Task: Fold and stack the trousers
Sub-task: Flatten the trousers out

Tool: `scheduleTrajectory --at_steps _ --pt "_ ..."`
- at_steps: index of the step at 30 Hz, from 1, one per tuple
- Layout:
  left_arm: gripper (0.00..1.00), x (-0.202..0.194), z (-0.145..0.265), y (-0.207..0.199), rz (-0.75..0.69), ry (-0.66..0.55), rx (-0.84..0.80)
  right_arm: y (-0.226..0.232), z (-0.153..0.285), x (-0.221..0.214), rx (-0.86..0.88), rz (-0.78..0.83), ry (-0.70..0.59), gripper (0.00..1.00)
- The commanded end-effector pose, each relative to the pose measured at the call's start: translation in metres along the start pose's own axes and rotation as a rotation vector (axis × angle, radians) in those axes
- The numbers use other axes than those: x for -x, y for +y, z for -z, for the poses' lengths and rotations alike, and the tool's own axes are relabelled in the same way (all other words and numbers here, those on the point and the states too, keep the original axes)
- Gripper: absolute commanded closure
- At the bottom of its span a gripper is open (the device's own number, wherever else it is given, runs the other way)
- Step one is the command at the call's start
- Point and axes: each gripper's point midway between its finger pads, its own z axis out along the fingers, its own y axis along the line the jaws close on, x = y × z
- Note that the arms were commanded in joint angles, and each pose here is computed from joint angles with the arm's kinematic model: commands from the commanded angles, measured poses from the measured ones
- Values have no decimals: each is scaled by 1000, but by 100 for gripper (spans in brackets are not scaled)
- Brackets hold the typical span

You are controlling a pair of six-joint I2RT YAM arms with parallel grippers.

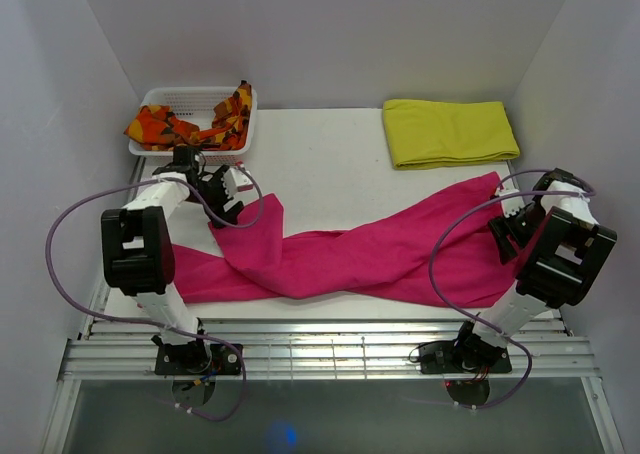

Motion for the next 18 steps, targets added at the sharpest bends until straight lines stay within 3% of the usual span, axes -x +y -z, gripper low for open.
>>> scheduleTrajectory --at_steps 1,8,11,12,15,16,18 --pt "6 17 -13 32 5 -2 81 -6 8 15 -1 9 -55 25" --pt "3 -2 -47 3 14 82 -61 -9 10 28 -11 5 -121 25" --pt "27 -12 -51 -4 56 124 -87 -11 2 28 -10 0 -120 25" --pt "51 -15 -50 -6 68 135 -86 -8 -3 25 -1 -3 -111 25" --pt "76 -7 -37 -6 116 124 -59 -13 -13 20 -40 4 -99 26" --pt "96 -2 -30 -4 133 109 -40 -9 -19 14 -43 1 -88 27" --pt "100 20 -6 12 205 60 40 -11 -20 10 -76 8 -84 27"
